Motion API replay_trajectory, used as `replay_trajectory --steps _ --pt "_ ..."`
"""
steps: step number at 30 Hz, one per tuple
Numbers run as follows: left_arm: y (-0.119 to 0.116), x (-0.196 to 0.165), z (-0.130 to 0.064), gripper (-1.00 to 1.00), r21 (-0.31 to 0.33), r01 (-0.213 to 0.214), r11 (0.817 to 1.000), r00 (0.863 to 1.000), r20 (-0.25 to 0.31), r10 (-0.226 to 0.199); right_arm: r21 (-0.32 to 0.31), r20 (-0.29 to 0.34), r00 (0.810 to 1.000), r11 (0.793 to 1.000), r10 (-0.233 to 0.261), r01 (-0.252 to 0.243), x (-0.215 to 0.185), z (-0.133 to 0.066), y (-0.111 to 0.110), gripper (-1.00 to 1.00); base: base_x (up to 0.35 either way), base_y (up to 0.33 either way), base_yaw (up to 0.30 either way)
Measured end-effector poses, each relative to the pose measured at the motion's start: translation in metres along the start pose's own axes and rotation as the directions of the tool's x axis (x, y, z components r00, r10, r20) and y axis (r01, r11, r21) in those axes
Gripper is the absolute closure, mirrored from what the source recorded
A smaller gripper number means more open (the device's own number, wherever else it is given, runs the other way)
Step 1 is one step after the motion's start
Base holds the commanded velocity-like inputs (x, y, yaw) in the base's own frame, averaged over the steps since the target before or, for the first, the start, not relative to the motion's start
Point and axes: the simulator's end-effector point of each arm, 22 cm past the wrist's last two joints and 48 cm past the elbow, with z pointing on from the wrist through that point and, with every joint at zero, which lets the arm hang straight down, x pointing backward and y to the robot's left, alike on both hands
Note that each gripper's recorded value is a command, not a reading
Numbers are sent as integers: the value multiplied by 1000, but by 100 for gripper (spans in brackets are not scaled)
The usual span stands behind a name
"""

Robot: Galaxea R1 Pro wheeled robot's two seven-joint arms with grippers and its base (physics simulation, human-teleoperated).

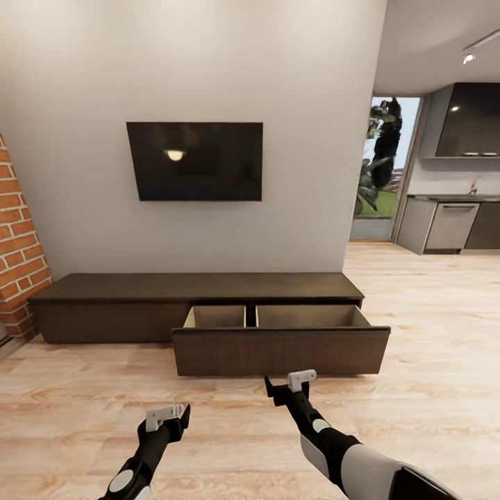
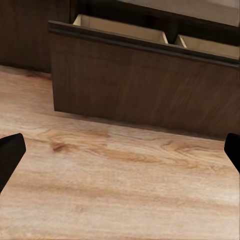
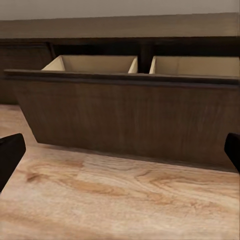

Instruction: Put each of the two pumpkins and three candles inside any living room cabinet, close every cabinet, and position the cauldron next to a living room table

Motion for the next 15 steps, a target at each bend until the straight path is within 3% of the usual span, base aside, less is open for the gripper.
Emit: replay_trajectory --steps 9,15 --pt "16 14 1 -100 -56 4 998 1000 27 -3 20 -5 1000 1000 17 -16 22 0 -5 -100 0 0 0" --pt "21 21 3 -100 -70 11 997 999 52 -8 78 -14 997 994 80 -79 41 -2 -23 -100 0 0 0"
